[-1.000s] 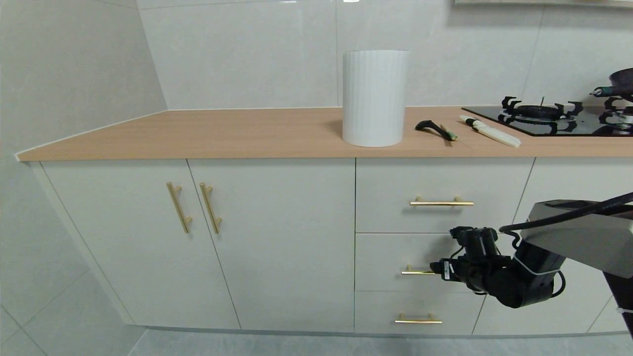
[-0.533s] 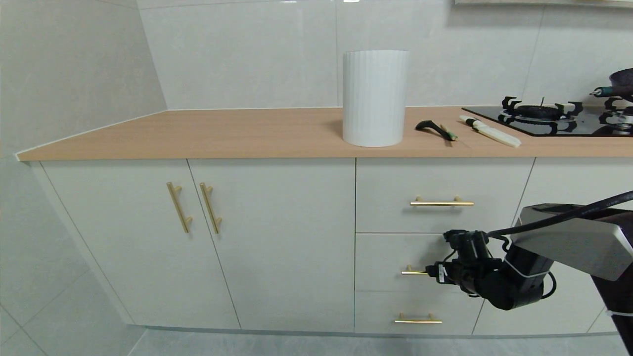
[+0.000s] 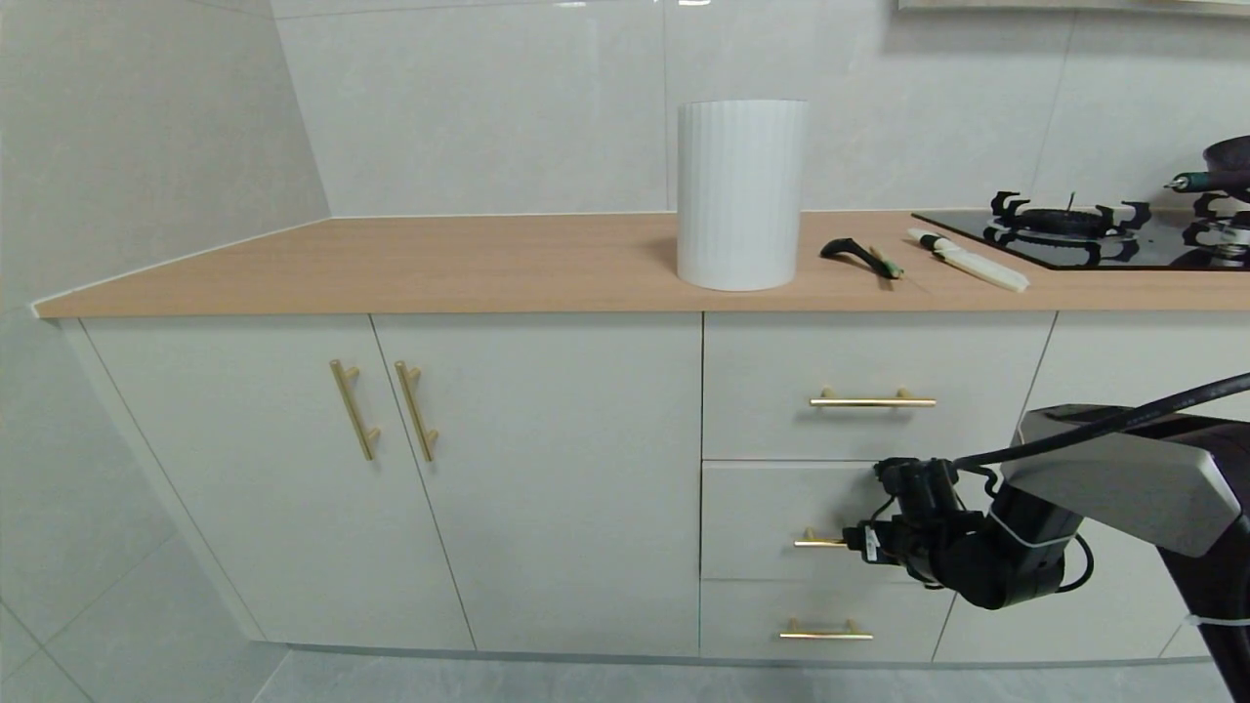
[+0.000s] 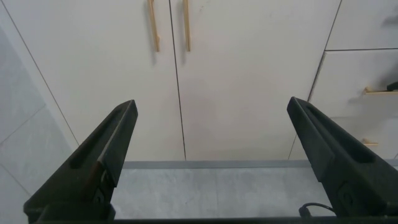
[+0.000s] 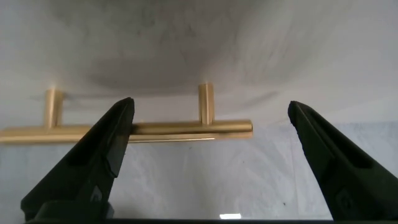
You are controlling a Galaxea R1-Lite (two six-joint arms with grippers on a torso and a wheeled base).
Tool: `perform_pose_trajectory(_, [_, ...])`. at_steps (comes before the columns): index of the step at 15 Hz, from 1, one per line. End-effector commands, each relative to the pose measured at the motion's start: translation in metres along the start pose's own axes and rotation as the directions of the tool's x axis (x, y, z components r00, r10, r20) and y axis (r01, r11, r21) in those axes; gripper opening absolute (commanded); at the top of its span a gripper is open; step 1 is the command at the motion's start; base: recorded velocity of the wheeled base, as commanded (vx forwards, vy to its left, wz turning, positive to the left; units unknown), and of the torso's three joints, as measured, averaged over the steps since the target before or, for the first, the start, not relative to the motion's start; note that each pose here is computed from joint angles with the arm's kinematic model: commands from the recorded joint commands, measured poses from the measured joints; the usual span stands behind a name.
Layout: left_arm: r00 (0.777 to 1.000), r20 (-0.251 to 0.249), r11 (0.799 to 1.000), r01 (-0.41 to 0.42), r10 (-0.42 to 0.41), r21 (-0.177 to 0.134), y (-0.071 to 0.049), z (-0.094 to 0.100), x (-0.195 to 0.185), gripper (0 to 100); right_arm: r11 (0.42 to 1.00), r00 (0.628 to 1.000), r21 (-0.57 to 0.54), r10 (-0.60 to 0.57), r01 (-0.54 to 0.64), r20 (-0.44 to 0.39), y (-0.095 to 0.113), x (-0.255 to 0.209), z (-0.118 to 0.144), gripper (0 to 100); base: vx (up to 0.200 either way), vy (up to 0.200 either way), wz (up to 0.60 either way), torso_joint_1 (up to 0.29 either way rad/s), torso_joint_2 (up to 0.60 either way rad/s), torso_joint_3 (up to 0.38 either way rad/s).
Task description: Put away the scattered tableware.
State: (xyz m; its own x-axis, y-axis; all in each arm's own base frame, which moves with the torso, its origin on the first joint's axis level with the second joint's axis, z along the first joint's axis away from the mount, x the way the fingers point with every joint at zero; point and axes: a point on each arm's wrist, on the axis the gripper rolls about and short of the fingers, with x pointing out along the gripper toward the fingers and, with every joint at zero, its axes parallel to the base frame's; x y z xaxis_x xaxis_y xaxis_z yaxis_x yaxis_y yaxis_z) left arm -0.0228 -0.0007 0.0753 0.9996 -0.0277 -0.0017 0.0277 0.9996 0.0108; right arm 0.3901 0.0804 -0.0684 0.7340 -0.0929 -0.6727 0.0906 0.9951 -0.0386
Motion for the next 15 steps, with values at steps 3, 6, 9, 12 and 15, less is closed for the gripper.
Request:
perform_pose_trajectory(3, [1.000,0.000,1.000,0.000,0.000,0.000,0.000,0.000,0.000,100,1.000,1.000,-0.004,-0.001,0.001,-0.005,0.000,-0.001,0.000,100,0.000,0.000,0.00,0.000,0.00,0.000])
perform_pose_trajectory(6, [1.000,0.000,1.000,0.000,0.000,0.000,0.000,0.000,0.000,100,1.000,0.999,-0.021,0.012,-0.013,-0.036,-0.003,-0.034,0.008,100,0.000,0.000,0.00,0.000,0.00,0.000])
perform_pose_trajectory(9, [1.000,0.000,1.000,0.000,0.000,0.000,0.000,0.000,0.000,100,0.987,0.973,-0.078,0.124,-0.141,-0.196,0.005,-0.119,0.036,100,0.000,0.000,0.00,0.000,0.00,0.000])
perform_pose_trajectory(12, [1.000,0.000,1.000,0.000,0.000,0.000,0.000,0.000,0.000,100,0.977,0.974,-0.092,0.175,-0.190,-0.147,0.000,-0.195,0.062,100,0.000,0.000,0.00,0.000,0.00,0.000])
perform_pose_trajectory(15, [1.000,0.000,1.000,0.000,0.000,0.000,0.000,0.000,0.000,100,0.973,0.977,-0.089,0.208,-0.212,-0.053,-0.004,-0.230,0.072,100,0.000,0.000,0.00,0.000,0.00,0.000])
